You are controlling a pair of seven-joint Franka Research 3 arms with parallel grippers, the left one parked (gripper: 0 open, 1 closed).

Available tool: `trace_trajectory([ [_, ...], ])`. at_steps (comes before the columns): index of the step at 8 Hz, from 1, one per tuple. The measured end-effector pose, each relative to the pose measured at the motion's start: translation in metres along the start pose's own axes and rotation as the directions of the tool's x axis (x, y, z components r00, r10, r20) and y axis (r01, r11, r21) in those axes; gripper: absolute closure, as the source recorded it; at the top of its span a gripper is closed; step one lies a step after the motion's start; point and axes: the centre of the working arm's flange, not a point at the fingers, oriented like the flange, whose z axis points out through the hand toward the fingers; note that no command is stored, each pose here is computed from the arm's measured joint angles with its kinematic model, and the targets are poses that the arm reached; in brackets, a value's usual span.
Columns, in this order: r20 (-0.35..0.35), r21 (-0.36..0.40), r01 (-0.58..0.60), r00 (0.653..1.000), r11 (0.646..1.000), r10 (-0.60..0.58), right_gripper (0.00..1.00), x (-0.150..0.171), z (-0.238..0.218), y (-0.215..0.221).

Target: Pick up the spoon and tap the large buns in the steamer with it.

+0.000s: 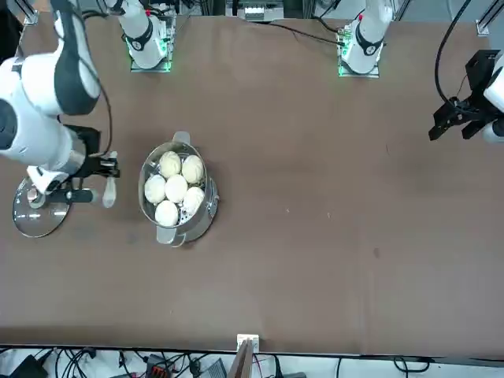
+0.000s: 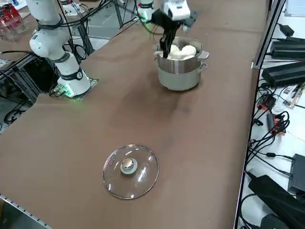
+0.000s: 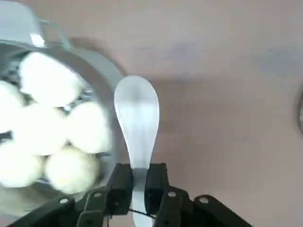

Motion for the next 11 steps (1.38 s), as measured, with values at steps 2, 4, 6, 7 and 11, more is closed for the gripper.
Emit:
trace_trajectory([
  [2, 0.032, 0.039, -0.051, 0.998, 0.998, 0.05, 0.83, -0.01, 0.011, -0.054],
  [4, 0.08, 0.042, -0.087, 0.993, 0.995, 0.084, 0.83, -0.014, 0.035, -0.088],
  [6, 0.13, 0.046, -0.104, 0.987, 0.993, 0.098, 0.83, -0.011, 0.061, -0.1],
  [7, 0.153, 0.045, -0.111, 0.983, 0.993, 0.103, 0.83, -0.008, 0.074, -0.101],
  [11, 0.183, 0.033, -0.11, 0.978, 0.993, 0.103, 0.83, 0.002, 0.097, -0.107],
])
